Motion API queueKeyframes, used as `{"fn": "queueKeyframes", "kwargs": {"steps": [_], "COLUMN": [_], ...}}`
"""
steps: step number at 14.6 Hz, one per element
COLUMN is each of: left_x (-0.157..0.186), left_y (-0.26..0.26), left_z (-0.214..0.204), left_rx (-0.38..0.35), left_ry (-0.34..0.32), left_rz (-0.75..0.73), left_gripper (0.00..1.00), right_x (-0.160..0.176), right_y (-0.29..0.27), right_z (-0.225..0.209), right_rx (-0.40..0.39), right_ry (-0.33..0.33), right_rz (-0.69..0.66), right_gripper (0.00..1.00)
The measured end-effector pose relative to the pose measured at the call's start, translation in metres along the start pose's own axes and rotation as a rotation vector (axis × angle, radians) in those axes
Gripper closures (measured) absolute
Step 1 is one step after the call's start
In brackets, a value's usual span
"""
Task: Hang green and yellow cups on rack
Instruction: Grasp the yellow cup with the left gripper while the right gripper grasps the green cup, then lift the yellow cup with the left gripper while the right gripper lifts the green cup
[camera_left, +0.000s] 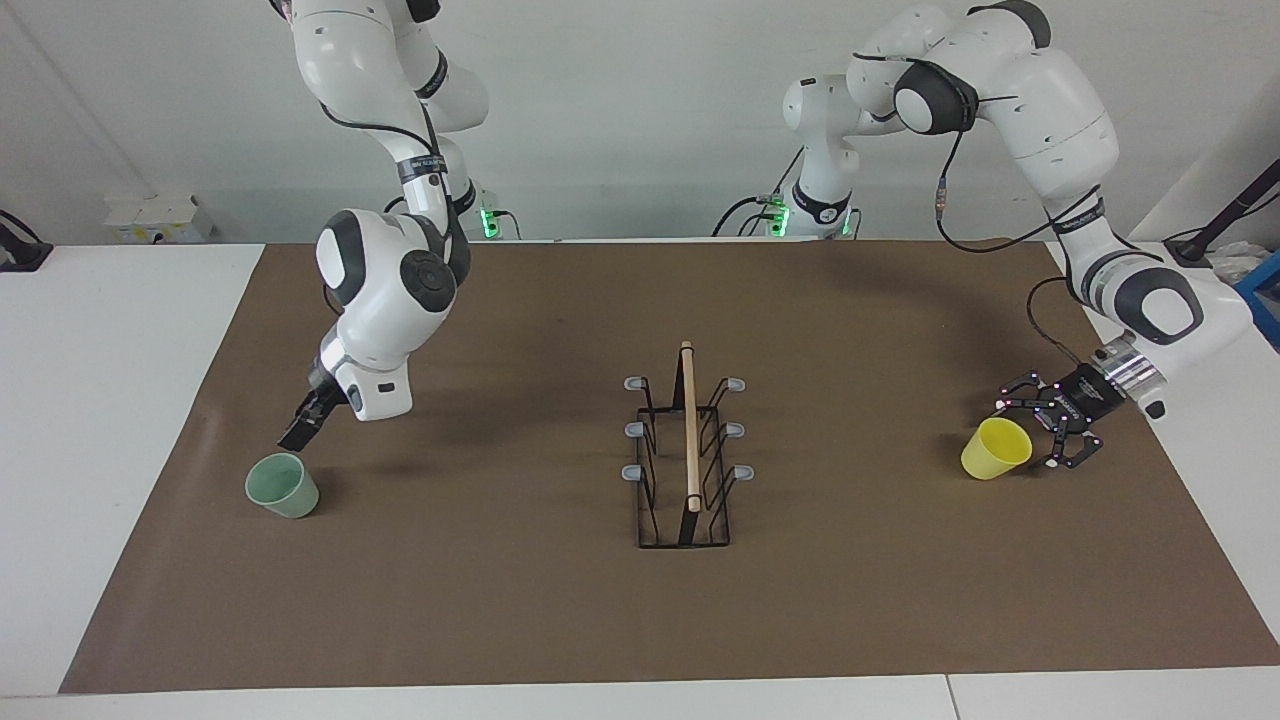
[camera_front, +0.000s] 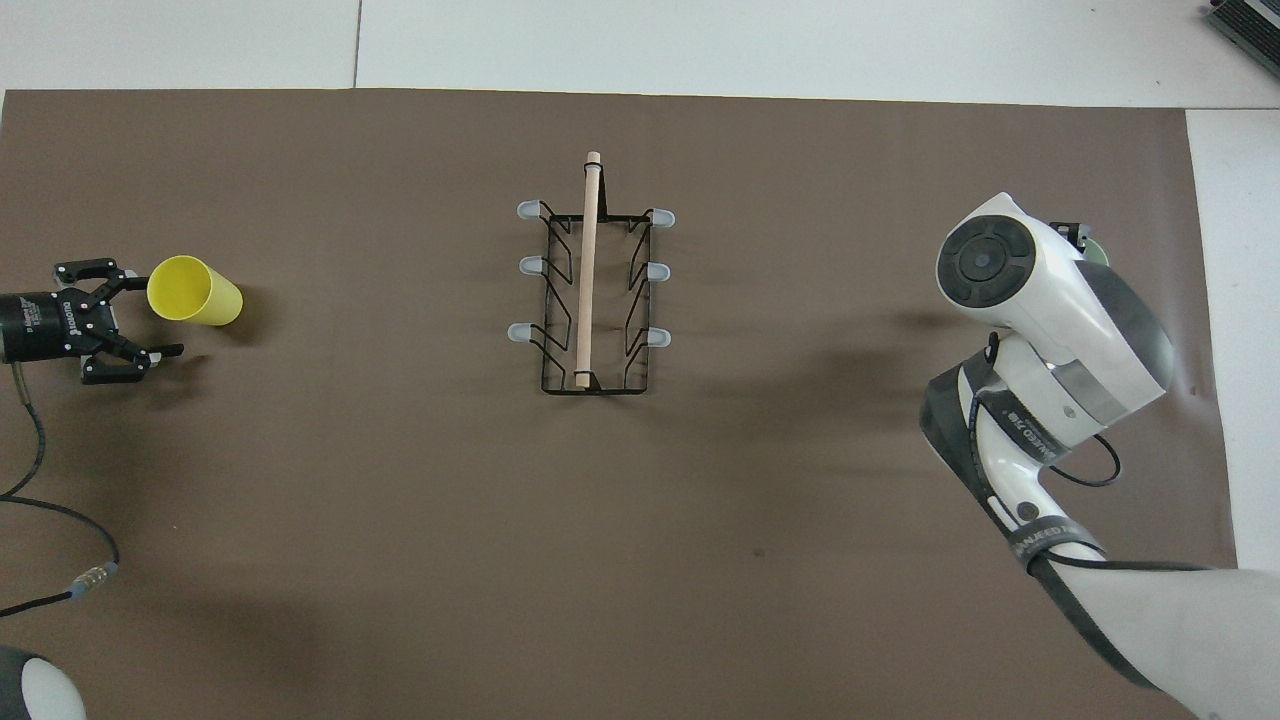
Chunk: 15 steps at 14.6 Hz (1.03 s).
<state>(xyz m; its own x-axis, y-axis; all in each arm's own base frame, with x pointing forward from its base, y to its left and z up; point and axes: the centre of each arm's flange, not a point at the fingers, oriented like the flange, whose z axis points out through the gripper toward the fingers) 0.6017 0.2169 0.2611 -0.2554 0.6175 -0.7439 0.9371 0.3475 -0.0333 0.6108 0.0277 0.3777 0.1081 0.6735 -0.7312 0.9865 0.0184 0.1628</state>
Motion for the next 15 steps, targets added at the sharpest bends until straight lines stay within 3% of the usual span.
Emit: {"fn": "queueKeyframes", "kwargs": {"steps": [3,5,8,11,15], "left_x": [-0.012,-0.015,-0.020,-0.024,-0.036], "left_y": [-0.004,-0.004,-0.003,-0.004,-0.004], "left_z": [0.009,0.016,0.026,0.035,0.036], "left_rx": [-0.031,-0.057,-0.087,-0.085,-0.085], "left_ry": [-0.049,-0.051,-0.040,-0.041,-0.045], "left_rz": [-0.018,-0.026,-0.031,-0.027,-0.003], "left_gripper": [0.00,0.00,0.00,0.00,0.00], "right_x": [0.031,0.068,0.092,0.101,0.114], "right_y": [-0.006,-0.012,-0.013,-0.013,-0.015], "right_z": [0.002,0.011,0.027,0.043,0.055], "right_rx": [-0.081,-0.102,-0.141,-0.172,-0.199], "right_ry": [-0.117,-0.162,-0.233,-0.278,-0.263], "right_rz": [-0.187,-0.276,-0.355,-0.383,-0.396], "right_gripper": [0.00,0.00,0.00,0.00,0.00]}}
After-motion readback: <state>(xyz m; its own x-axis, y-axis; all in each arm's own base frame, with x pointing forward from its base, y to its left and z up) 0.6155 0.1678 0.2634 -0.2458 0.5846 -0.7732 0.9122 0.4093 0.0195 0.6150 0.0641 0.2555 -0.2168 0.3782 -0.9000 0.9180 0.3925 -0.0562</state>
